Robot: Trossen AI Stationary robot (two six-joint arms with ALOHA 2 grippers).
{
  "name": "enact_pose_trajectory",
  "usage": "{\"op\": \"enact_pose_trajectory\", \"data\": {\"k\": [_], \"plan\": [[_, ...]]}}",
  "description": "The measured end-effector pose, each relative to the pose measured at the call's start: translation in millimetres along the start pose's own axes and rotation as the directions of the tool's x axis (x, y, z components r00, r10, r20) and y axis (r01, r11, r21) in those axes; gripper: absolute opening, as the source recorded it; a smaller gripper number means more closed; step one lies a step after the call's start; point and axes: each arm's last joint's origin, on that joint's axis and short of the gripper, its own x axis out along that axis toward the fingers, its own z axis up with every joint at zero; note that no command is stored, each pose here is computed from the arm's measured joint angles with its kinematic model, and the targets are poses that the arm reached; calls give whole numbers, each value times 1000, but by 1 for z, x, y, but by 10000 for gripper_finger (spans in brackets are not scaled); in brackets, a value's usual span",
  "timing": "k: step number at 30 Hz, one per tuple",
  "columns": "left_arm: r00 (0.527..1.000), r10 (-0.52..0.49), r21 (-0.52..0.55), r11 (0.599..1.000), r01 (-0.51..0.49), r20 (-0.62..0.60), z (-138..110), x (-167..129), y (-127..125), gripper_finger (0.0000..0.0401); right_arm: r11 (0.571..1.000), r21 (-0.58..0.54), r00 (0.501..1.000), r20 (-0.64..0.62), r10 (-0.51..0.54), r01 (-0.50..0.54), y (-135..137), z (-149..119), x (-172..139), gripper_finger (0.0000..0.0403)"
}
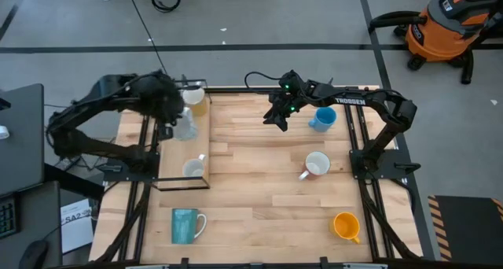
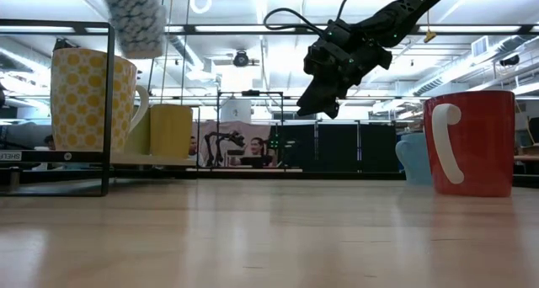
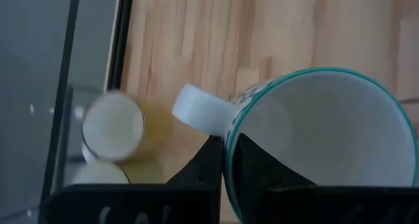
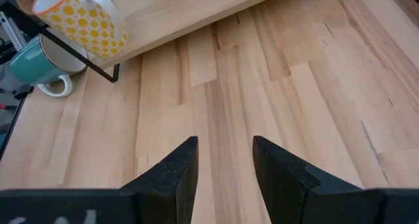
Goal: Place coffee mugs
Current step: Put the blue patterned mug on the shelf
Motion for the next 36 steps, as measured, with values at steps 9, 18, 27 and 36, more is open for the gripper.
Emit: {"op": "enact_pose_trajectory", "data": {"k": [9, 18, 27, 36], "plan": [[996, -39, -31, 999, 37, -81, -53, 22, -19, 26, 1000, -1, 1000, 1, 0, 0, 0, 0, 0, 151], [959, -184, 7, 982, 190, -217, -71, 57, -37, 32, 1000, -2, 1000, 1, 0, 0, 0, 0, 0, 151], [911, -258, 59, 955, 291, -320, -86, 90, -59, 30, 1000, -3, 1000, 1, -1, 1, 0, 0, 0, 151], [910, -279, 157, 928, 337, -306, -86, 98, -75, 31, 1000, -4, 1000, 2, -1, 1, 0, 0, 0, 151]]}}
